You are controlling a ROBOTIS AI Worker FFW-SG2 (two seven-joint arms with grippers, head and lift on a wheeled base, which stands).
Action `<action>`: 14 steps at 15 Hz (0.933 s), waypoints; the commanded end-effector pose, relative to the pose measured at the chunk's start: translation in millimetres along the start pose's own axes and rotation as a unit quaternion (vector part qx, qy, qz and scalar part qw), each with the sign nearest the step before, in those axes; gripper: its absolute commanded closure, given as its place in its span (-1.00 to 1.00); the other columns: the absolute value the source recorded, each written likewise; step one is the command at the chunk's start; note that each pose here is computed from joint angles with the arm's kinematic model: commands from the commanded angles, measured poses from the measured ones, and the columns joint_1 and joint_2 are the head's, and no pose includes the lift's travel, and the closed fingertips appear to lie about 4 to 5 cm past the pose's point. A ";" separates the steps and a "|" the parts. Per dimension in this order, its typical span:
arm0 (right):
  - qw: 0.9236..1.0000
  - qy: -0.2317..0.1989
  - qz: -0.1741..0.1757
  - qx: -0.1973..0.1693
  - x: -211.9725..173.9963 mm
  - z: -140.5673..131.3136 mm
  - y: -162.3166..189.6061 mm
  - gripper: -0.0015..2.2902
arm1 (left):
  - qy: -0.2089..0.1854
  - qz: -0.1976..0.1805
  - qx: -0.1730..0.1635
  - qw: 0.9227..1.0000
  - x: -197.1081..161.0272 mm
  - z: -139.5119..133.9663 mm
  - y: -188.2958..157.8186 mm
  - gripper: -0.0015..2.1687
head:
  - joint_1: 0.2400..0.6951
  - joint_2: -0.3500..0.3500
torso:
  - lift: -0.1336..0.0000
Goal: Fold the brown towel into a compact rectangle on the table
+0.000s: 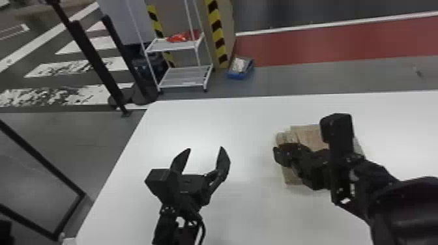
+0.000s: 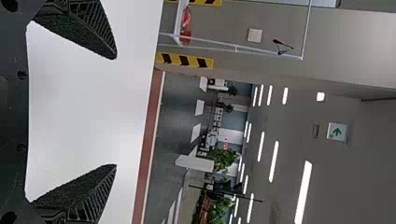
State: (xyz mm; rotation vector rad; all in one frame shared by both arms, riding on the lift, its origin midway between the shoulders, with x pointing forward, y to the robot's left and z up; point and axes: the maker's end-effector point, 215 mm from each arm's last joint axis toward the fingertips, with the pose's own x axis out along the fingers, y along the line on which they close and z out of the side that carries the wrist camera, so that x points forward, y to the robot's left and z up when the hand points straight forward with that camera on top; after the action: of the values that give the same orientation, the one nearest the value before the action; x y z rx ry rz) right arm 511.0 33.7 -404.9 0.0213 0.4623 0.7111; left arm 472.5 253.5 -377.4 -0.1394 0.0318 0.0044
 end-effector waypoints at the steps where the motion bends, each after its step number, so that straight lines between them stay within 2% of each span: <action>1: 0.999 0.044 0.001 -0.013 9.1 -27.6 7.0 0.76 | 0.000 -0.001 0.000 1.000 1.0 0.2 -1.3 -0.96 | 1.00 0.89 | -0.88; 4: 0.997 0.076 -0.004 -0.009 8.5 -52.5 3.8 0.77 | -0.001 -0.005 -0.001 1.000 3.3 1.4 -6.1 -0.96 | 1.00 0.92 | -0.88; 6: 0.995 0.102 -0.013 0.013 -4.4 -75.8 0.3 0.77 | 0.001 -0.007 -0.002 1.000 3.8 0.9 -8.0 -0.96 | 1.00 0.91 | -0.88; 8: 0.993 0.108 -0.035 0.037 -28.4 -82.7 -14.7 0.76 | 0.000 -0.006 -0.001 1.000 4.3 1.0 -6.8 -0.96 | 1.00 0.88 | -0.88; 12: 0.990 0.096 -0.072 0.073 -81.8 -80.9 -47.8 0.76 | 0.002 -0.009 -0.001 1.000 6.4 -1.6 -9.6 -0.96 | 1.00 0.74 | -0.88; 13: 0.990 0.084 -0.073 0.082 -97.2 -75.9 -51.9 0.77 | 0.004 -0.009 -0.002 1.000 6.2 -3.2 -9.3 -0.96 | 1.00 0.71 | -0.88; 14: 0.992 0.065 -0.055 0.090 -109.0 -65.1 -46.5 0.76 | 0.005 -0.009 -0.002 1.000 6.5 -4.2 -9.1 -0.96 | 1.00 0.66 | -0.88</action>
State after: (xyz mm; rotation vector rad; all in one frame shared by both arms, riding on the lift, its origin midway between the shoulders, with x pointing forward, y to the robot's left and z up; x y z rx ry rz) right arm 446.9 -66.8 -443.8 0.0860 0.6786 0.5654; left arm 478.7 243.7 -379.0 -0.1429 0.0373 -0.0146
